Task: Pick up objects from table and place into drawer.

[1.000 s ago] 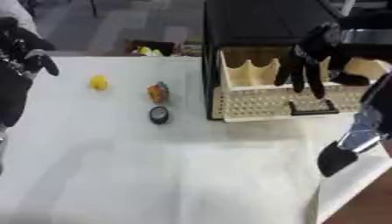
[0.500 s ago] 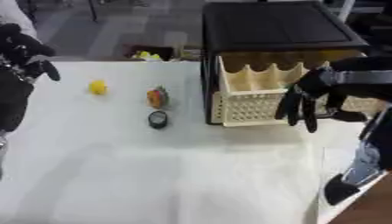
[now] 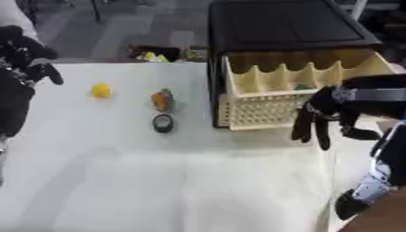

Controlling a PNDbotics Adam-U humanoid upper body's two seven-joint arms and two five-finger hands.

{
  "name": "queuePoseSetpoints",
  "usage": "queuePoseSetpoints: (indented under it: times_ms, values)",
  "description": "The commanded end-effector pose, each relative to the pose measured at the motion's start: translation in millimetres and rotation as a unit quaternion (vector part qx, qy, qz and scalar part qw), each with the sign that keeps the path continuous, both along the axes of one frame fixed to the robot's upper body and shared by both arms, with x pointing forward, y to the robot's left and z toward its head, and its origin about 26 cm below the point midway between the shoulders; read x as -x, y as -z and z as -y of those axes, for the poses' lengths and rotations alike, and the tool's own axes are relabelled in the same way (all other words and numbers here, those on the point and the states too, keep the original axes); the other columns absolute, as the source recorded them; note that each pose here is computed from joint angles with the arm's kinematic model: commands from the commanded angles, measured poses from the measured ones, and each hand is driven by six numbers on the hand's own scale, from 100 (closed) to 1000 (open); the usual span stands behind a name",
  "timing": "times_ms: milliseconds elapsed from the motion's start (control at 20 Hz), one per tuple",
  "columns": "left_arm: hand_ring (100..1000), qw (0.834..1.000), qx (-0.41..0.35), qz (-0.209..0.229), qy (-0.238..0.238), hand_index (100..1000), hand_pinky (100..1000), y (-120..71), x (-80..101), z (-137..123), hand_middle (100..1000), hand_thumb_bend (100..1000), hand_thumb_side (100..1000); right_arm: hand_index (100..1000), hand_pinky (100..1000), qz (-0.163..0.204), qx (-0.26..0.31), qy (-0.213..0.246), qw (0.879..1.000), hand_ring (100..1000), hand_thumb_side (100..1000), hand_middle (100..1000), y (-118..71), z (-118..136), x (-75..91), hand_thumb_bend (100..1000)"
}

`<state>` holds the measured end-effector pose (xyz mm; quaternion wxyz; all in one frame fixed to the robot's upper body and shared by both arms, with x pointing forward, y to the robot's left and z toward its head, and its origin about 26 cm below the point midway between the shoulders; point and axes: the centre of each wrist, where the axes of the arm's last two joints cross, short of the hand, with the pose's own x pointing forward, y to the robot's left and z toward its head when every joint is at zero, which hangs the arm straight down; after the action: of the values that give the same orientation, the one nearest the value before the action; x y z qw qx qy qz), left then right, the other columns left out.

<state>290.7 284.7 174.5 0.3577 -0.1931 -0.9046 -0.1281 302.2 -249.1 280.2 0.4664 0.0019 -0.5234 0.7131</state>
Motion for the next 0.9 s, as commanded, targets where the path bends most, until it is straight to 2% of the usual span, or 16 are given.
queuePoseSetpoints:
  times_ms: [50, 100, 150, 600, 900]
  values:
    - [678, 1.0, -0.009, 0.011, 0.001, 783, 485, -5.4, 1.3, -0.6, 613, 100, 1000, 729, 100, -0.003, 0.021, 0.019, 1.0, 550, 118, 612, -3.7, 2.1, 2.2, 712]
    - [678, 1.0, -0.009, 0.011, 0.0, 784, 485, -5.3, 1.3, -0.6, 613, 100, 1000, 737, 100, -0.011, 0.024, 0.024, 0.999, 554, 104, 617, -0.2, 1.6, 1.4, 673]
    - [675, 1.0, -0.009, 0.011, 0.0, 782, 485, -5.1, 1.3, -0.6, 613, 100, 1000, 752, 100, -0.016, 0.027, 0.029, 0.999, 557, 213, 622, 2.3, 1.3, 0.3, 646]
    - [674, 1.0, -0.011, 0.01, 0.002, 779, 487, -4.4, 1.4, 0.1, 615, 100, 1000, 805, 108, -0.043, 0.04, 0.048, 0.997, 562, 160, 638, 15.8, -0.1, -5.4, 613]
    - [675, 1.0, -0.011, 0.012, 0.002, 779, 488, -4.5, 1.3, -0.1, 615, 100, 1000, 815, 124, -0.062, 0.048, 0.058, 0.995, 557, 164, 632, 25.4, 1.6, -8.1, 536]
